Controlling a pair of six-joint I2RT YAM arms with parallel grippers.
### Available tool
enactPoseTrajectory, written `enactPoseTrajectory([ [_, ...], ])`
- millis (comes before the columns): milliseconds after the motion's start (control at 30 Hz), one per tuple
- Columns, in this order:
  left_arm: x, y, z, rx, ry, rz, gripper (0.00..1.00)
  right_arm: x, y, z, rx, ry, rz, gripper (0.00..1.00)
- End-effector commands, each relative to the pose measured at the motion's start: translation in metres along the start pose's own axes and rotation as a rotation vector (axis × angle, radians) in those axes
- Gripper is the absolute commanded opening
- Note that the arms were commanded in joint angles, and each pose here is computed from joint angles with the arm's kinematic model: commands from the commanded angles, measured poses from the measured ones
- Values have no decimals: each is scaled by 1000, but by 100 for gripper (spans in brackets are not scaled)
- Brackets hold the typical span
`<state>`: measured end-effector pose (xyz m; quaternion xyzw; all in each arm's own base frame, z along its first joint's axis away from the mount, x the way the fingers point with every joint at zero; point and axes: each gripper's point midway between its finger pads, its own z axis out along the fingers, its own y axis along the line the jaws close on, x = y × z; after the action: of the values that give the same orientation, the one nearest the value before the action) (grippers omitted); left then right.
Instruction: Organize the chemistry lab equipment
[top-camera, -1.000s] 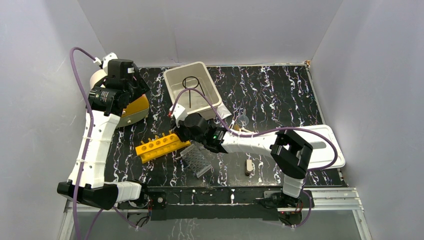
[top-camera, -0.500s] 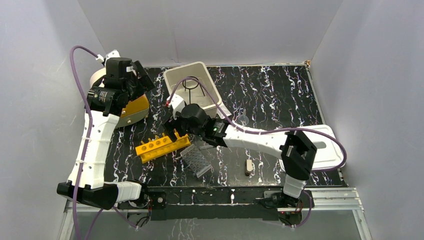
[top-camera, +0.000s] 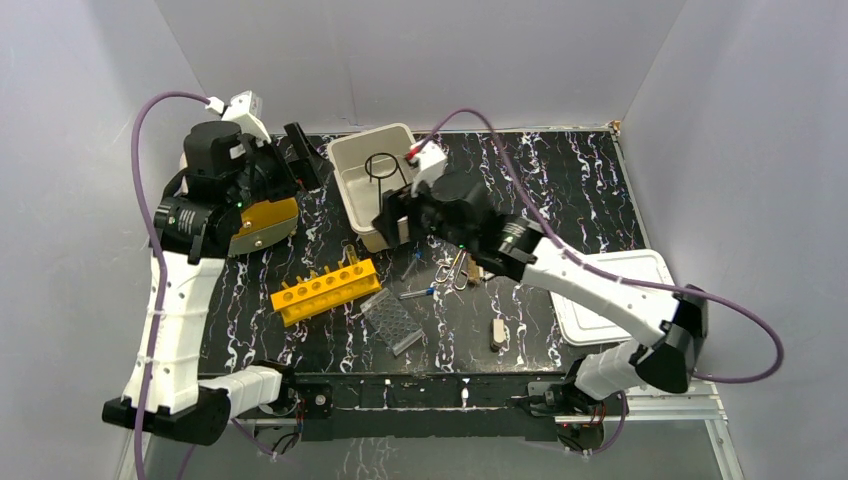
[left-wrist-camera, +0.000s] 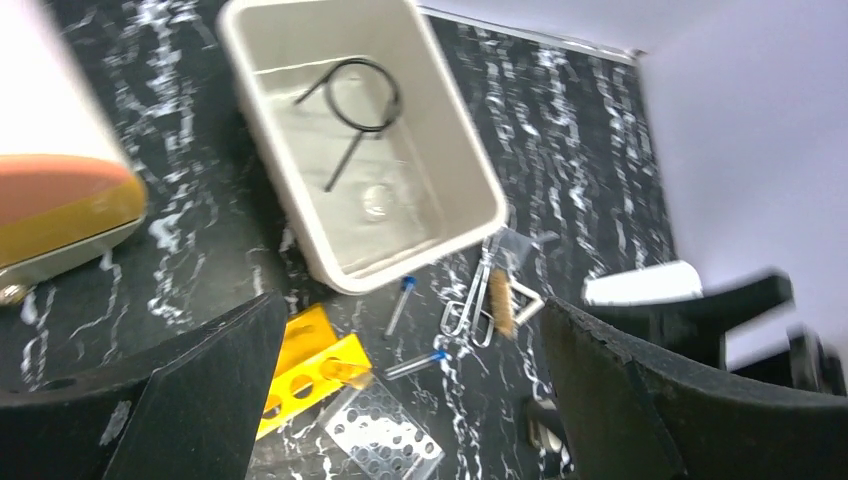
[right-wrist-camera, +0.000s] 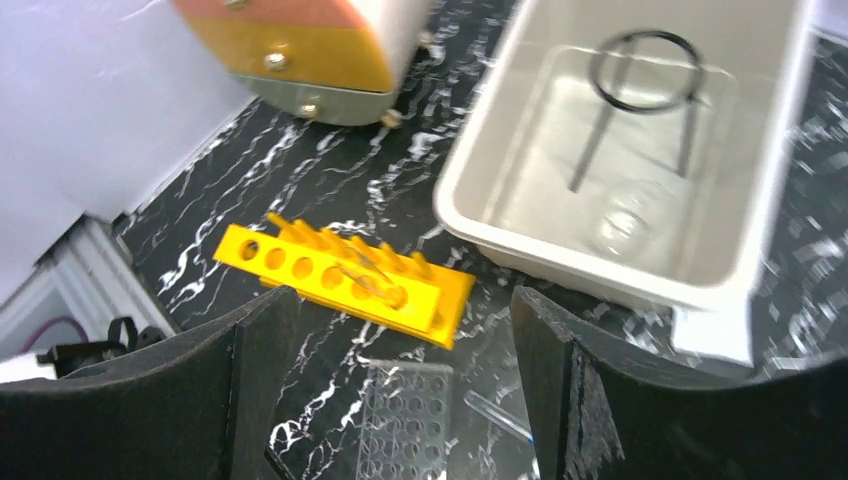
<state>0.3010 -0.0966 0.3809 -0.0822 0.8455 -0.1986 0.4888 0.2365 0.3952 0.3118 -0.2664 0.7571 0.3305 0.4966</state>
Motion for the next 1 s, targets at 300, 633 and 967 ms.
enactPoseTrajectory([
  [300, 3, -77, -35, 392, 18, 54, 98, 134, -139, -62, 566, 403, 424, 79],
  [633, 3, -86, -29, 425, 52, 10, 98, 196, -204, -72, 765, 505, 447, 60],
  [967, 3, -84, -26, 405, 55, -11, 98, 170, -244, -45, 807, 425, 286, 64],
])
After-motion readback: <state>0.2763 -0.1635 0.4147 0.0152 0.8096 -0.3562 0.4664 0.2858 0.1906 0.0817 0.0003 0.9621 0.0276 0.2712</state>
